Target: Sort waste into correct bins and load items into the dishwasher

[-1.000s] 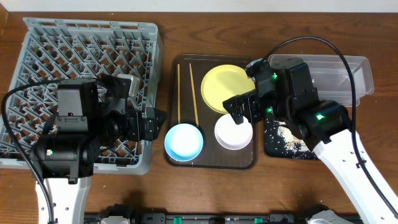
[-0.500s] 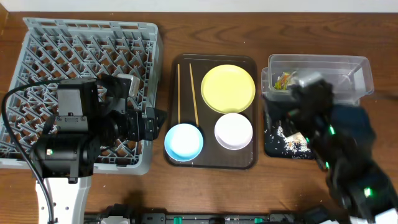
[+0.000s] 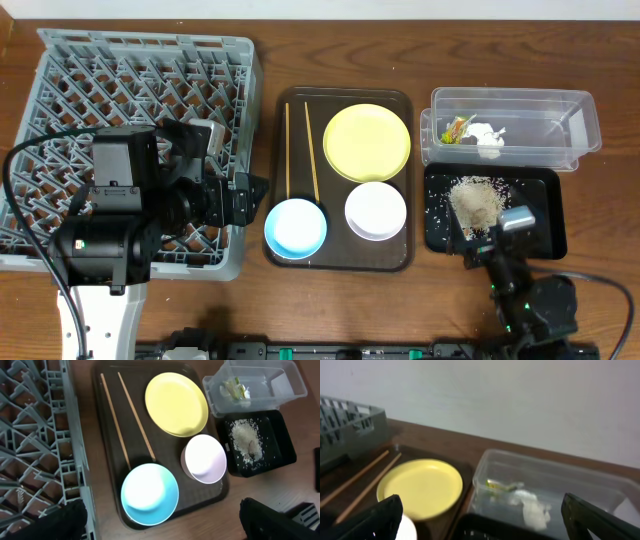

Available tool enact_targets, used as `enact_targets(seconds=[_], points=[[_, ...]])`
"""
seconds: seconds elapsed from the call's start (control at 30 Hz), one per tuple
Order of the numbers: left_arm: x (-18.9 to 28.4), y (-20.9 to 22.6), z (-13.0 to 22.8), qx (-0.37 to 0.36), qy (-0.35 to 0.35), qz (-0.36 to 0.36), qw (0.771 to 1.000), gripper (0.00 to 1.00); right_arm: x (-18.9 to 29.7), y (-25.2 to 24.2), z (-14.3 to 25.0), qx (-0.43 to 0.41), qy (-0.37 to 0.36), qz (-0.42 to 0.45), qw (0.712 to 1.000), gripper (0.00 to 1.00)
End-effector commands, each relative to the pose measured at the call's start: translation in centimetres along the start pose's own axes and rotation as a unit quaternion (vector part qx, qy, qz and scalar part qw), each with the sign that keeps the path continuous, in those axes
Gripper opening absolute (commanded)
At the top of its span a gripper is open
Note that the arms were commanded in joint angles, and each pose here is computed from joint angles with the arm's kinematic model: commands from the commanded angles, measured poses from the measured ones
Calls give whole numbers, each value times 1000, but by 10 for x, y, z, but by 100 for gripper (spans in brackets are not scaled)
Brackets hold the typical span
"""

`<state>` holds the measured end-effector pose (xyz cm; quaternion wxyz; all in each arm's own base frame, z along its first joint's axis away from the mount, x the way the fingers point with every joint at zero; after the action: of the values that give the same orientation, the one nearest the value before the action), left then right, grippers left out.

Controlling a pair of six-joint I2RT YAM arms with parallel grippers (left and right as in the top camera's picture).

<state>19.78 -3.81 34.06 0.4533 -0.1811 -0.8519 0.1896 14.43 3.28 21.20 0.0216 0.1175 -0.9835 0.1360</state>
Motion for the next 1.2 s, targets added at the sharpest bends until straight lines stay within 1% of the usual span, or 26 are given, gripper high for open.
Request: enact_targets(seconds=[0.0,0.1,0.2,0.4,0.5,1.17], points=[[3,-3,-3,-10,-7,0,1000,98,3,6,17,6,-26,-20,999,99],[3,-3,-3,-11,-7,0,1000,98,1,8,30,7,-40,-16,999,99],[3,-3,-3,-10,-7,0,1000,98,-2,11,40,7,-29,-16,999,99],[3,-3,-3,-10,-7,0,1000,98,-2,10,40,6,-26,-14,1000,99],[3,-3,-3,-11,-7,0,1000,98,-2,12,46,4,-8,-19,1000,99],[3,-4,-3,-4,-7,5,1000,98,-2,12,45,5,-8,-18,1000,99]])
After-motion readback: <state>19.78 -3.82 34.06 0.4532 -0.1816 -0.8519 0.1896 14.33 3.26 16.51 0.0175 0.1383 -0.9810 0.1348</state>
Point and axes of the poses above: each gripper's point midway between its finger pads, its own x axis back along the fingers, its own y axis along the line the jaws close on, z = x × y, the point moved 10 cm from there along x, back along the fingers, and after that the axes turned 11 degrees about x, right-handed, at the moved point
